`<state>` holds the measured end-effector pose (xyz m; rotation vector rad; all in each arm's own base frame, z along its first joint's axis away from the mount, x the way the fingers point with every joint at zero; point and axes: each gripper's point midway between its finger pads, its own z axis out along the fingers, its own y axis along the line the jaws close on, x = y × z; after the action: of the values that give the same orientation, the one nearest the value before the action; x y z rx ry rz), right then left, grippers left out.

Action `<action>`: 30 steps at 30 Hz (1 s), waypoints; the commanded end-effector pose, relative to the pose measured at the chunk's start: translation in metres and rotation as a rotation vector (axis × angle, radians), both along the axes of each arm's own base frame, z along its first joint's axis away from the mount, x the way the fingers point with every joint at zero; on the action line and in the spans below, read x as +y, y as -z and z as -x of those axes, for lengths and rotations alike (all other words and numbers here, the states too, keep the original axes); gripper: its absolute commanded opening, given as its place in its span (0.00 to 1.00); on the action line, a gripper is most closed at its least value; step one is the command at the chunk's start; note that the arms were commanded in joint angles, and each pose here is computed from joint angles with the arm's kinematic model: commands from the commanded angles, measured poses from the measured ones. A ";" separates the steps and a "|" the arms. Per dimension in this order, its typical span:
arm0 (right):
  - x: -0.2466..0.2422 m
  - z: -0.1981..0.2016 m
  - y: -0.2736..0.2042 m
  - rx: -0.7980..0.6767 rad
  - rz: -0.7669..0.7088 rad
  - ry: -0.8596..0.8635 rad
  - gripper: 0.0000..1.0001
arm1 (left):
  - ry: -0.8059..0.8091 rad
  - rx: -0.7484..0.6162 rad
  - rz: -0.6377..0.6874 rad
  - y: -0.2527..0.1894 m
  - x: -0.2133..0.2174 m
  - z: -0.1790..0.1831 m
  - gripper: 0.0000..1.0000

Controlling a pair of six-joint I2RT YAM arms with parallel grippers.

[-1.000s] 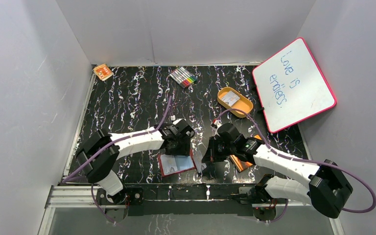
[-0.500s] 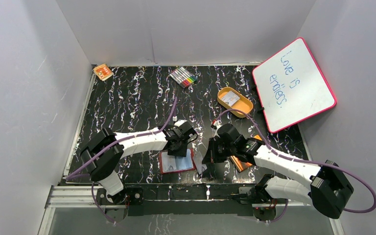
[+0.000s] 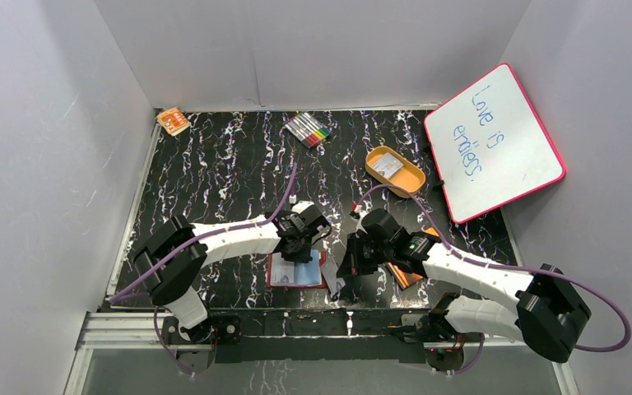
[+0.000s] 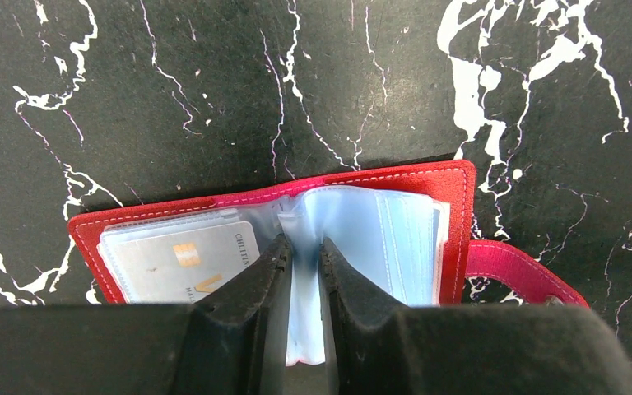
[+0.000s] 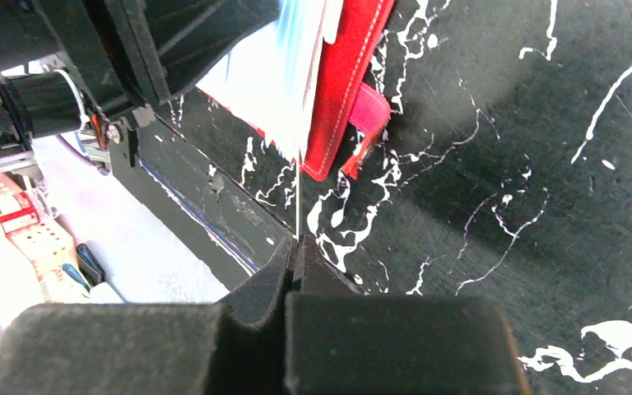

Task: Put the credit cards into the card holder
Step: Insert the credit card into the card holder.

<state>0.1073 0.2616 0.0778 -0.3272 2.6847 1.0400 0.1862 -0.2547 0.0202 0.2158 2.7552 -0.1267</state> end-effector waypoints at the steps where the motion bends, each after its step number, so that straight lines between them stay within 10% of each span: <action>1: 0.024 -0.013 -0.036 -0.071 -0.134 0.000 0.00 | 0.005 0.055 -0.077 0.021 0.019 0.018 0.15; 30: 0.034 -0.006 -0.023 -0.006 -0.142 -0.034 0.00 | -0.007 0.048 -0.069 0.020 0.019 0.017 0.09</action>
<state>0.1096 0.2831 0.0834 -0.3156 2.6636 1.1604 0.1863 -0.2544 0.0202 0.1948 2.7476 -0.1391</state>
